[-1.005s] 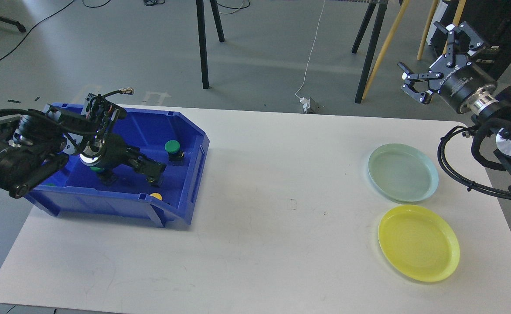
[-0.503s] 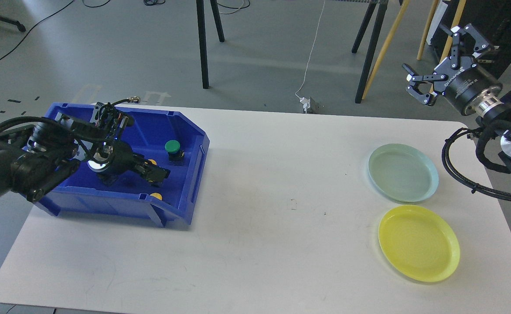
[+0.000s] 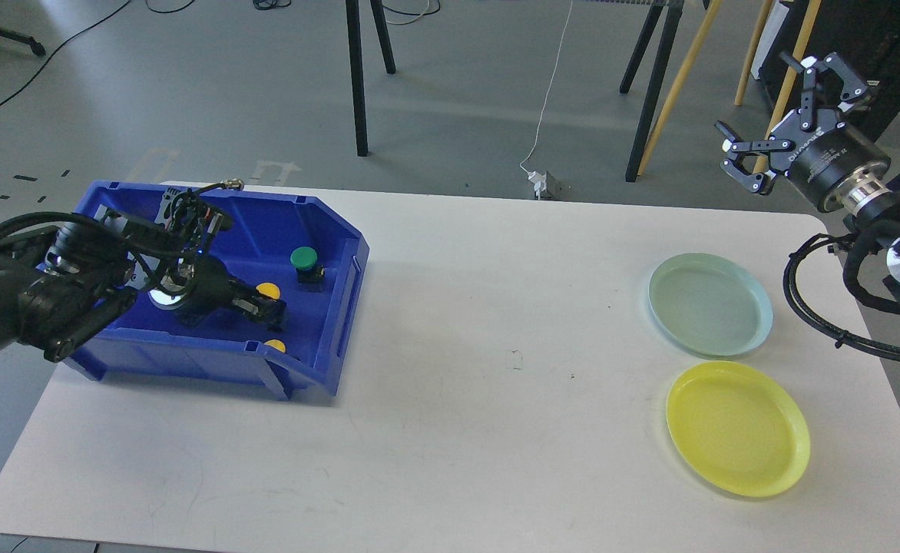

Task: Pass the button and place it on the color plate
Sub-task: 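Lift the yellow button out of the bin toward the table center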

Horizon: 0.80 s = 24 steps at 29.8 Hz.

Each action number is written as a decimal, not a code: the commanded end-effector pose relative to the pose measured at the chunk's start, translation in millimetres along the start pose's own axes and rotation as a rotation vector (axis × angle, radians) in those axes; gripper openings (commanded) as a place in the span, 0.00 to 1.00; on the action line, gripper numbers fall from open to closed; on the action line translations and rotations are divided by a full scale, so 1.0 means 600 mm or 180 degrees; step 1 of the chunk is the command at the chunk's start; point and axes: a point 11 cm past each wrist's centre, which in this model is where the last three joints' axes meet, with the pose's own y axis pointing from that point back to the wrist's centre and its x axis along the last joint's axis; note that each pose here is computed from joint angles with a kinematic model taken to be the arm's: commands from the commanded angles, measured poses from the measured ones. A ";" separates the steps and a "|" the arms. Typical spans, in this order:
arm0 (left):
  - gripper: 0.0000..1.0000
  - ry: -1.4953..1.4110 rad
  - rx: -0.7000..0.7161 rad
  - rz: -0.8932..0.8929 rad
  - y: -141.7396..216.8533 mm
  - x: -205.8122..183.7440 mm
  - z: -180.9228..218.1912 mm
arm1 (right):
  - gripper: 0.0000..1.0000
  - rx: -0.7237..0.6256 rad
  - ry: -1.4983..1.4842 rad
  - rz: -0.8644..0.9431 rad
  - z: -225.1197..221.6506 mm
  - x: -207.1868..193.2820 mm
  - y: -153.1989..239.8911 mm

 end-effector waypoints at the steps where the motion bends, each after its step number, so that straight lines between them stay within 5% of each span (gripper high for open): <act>1: 0.00 0.0006 -0.0015 0.0087 0.012 0.015 -0.001 | 1.00 -0.0005 -0.0005 0.0008 0.002 0.002 0.001; 7: 0.00 0.0331 -0.0200 0.0910 0.163 0.106 -0.034 | 1.00 0.0031 -0.0006 0.0006 -0.005 0.002 0.002; 13: 0.01 0.0997 -0.1368 0.2035 0.282 0.222 0.044 | 1.00 0.0081 0.0205 -0.0124 -0.057 -0.013 0.022; 19: 0.01 0.1678 -0.2971 0.2071 0.209 0.307 0.235 | 1.00 -0.0096 0.0530 -0.0437 -0.077 -0.061 0.089; 24: 0.01 0.2071 -0.3451 0.1760 0.102 0.336 0.370 | 1.00 -0.0308 0.0817 -0.0893 -0.050 -0.126 0.148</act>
